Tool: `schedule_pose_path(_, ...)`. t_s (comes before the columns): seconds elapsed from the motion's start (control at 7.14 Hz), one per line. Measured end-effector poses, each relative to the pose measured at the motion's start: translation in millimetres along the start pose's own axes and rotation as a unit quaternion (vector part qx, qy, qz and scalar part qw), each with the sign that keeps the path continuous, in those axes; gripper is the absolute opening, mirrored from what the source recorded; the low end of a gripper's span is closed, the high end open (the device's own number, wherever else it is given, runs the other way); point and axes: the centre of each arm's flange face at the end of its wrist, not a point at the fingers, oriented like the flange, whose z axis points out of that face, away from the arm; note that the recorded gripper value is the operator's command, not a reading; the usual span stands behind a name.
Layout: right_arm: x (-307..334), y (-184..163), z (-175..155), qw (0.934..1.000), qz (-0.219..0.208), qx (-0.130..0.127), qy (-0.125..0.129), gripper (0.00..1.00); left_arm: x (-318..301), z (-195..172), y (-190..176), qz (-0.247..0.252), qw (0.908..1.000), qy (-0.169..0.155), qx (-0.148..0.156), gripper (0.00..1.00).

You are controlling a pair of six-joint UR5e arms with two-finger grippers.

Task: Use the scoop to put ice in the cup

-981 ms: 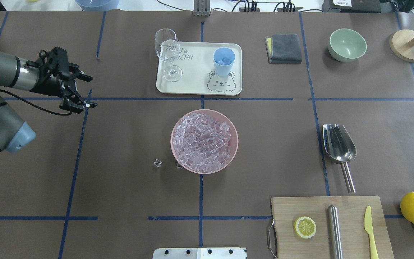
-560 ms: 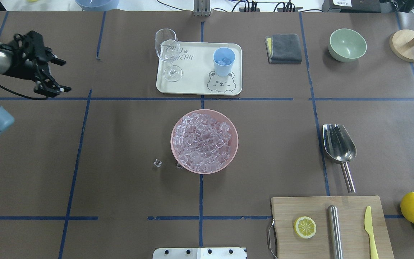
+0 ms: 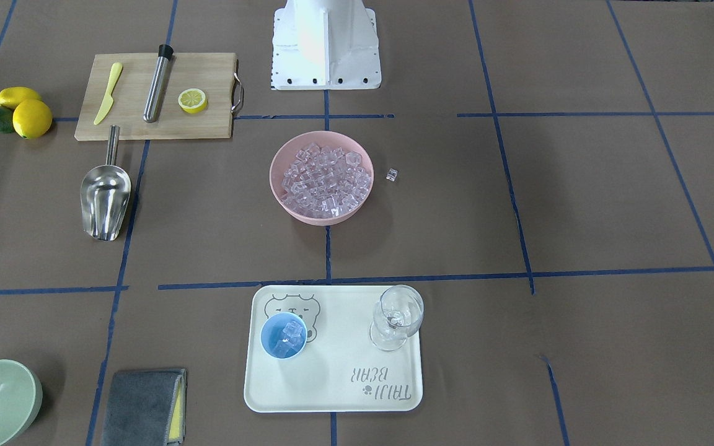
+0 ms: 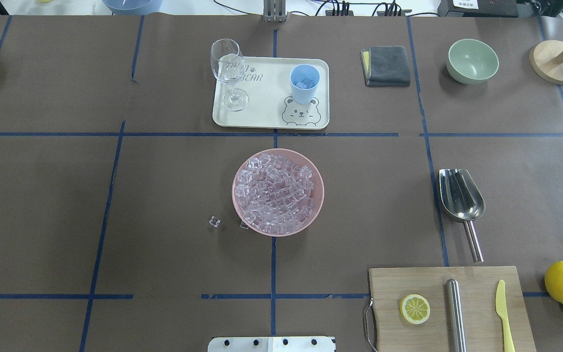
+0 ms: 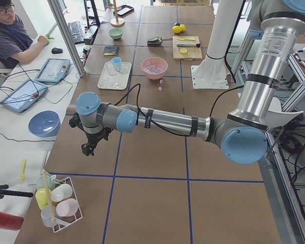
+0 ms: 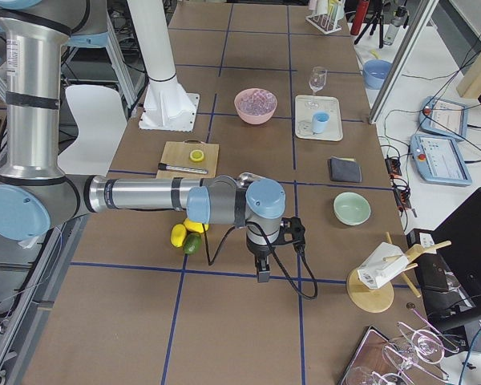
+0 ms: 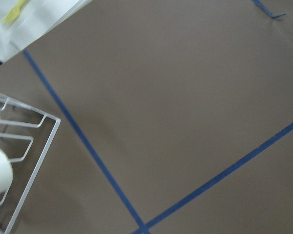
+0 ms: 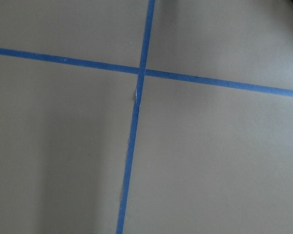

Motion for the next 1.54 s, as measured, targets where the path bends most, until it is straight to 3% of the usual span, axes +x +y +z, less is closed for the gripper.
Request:
schedule_pose_path(0.42, -5.1, -1.3, 0.0, 0.9999, -0.003, 0.001, -0.01, 1.0, -32.8, 10.0, 123.3, -0.11, 0.993, 0.012, -0.039, 1.0)
schedule_pose_path(0.56, -6.6, -1.7, 0.1, 0.9999, -0.004, 0.001, -0.011, 1.0, -23.5, 3.9, 140.3, -0.135, 0.9901, 0.008, -0.035, 1.0)
schedule_pose_path(0.98, -12.5, -8.2, 0.6, 0.9999, -0.011, 0.0, -0.011, 1.0, -6.0, -10.7, 137.9, -0.144, 0.9895, 0.0, -0.014, 1.0)
schedule_pose_path(1.54, -4.9, -3.3, 9.6, 0.9999, -0.004, -0.009, -0.01, 1.0, -6.3, -7.0, 140.6, -0.144, 0.9895, 0.0, -0.016, 1.0)
